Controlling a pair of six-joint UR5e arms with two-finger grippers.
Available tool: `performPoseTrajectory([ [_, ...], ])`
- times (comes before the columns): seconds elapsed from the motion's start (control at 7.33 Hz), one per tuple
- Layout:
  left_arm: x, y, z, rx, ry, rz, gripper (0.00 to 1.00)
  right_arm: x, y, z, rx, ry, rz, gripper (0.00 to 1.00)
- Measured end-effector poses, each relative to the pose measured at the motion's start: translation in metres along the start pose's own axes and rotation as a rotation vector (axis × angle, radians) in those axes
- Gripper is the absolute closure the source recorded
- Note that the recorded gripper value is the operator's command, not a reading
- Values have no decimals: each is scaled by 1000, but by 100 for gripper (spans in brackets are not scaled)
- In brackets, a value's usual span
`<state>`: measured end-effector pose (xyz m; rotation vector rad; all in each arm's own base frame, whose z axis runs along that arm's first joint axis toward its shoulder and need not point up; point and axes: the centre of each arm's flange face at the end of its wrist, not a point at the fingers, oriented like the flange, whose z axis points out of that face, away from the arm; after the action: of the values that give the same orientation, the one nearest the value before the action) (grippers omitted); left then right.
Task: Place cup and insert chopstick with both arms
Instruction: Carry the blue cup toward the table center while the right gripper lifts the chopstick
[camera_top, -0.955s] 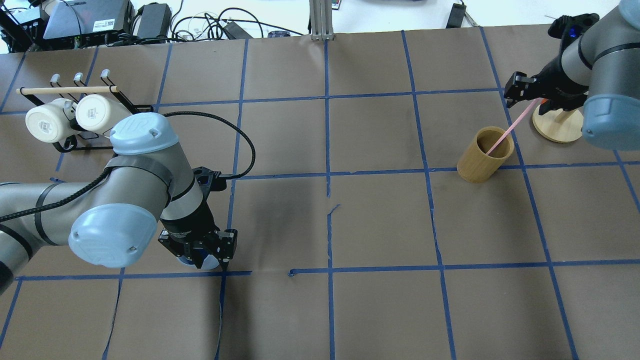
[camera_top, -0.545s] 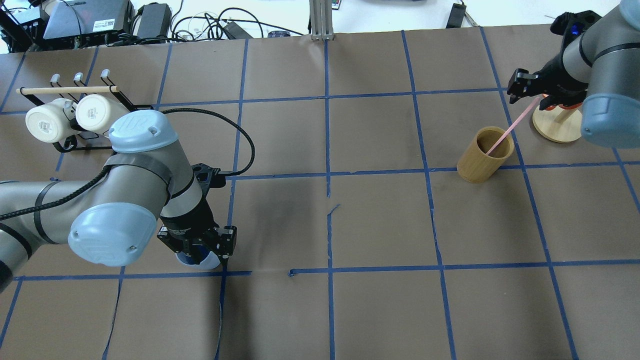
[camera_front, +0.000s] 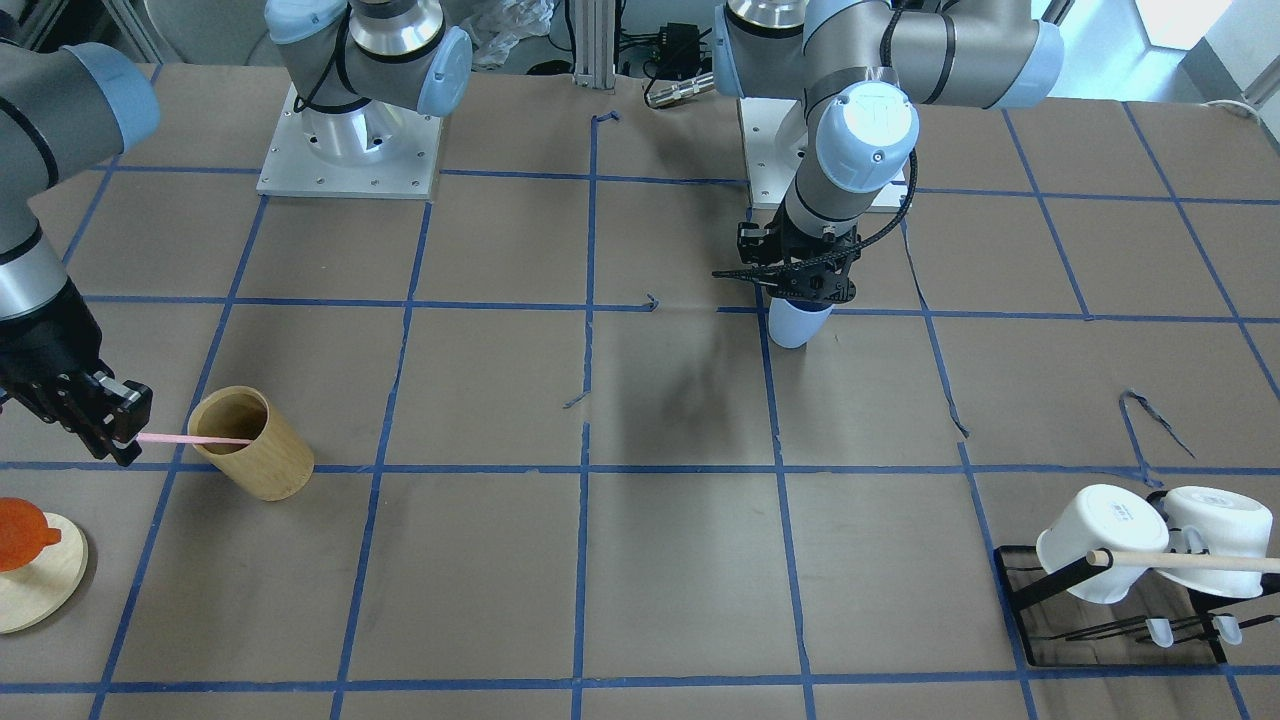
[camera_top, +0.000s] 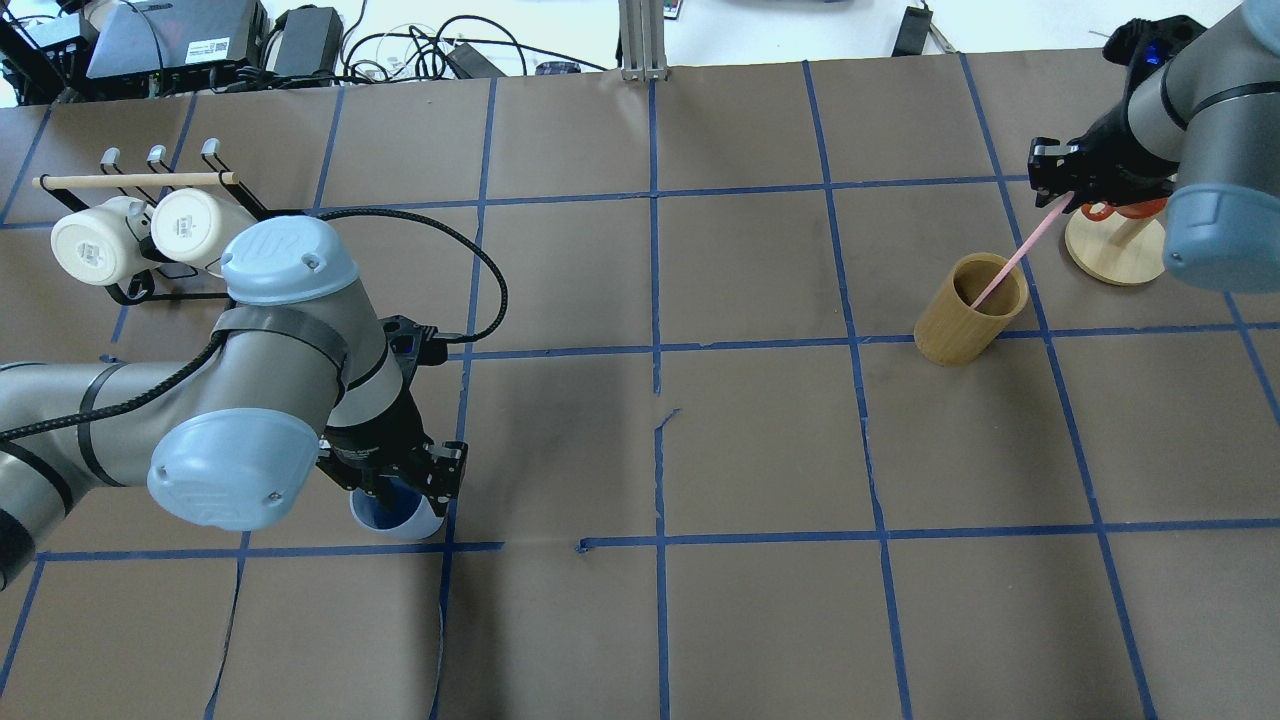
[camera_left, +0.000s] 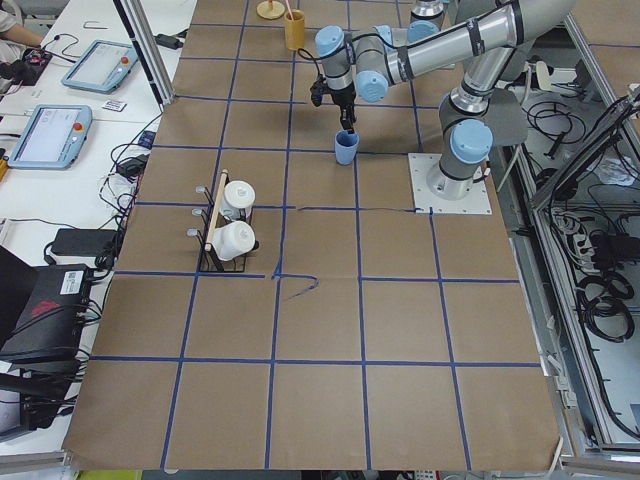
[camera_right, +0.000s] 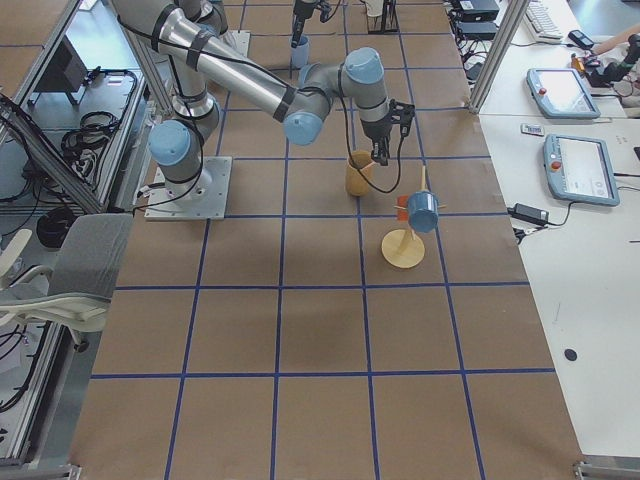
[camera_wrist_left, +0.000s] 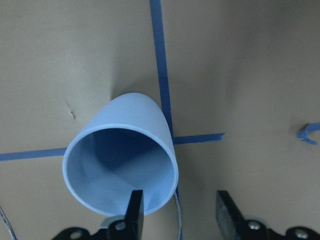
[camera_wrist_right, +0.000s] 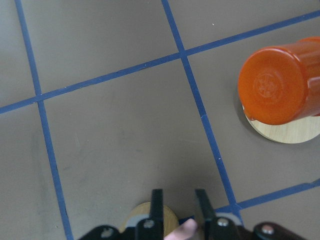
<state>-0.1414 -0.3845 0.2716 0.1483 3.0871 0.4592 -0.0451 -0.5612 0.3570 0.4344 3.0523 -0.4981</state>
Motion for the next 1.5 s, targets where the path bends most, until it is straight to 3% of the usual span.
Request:
performPoseTrajectory([
  [0.27, 0, 1, 9, -19, 1, 0, 66, 0, -2, -3, 6, 0, 1, 74],
  [0.55, 1, 0, 12, -26, 1, 1, 85, 0, -3, -3, 6, -1, 1, 74],
  [0.68, 1, 0, 13, -30, 0, 4, 94, 0, -3, -4, 6, -1, 1, 88],
  [0.82, 2, 0, 14, -33, -4, 7, 100, 0, -2, -4, 6, -2, 1, 91],
  [1.5, 1, -9, -6, 9, -12, -17, 100, -4, -11, -20, 33, -12, 0, 94],
])
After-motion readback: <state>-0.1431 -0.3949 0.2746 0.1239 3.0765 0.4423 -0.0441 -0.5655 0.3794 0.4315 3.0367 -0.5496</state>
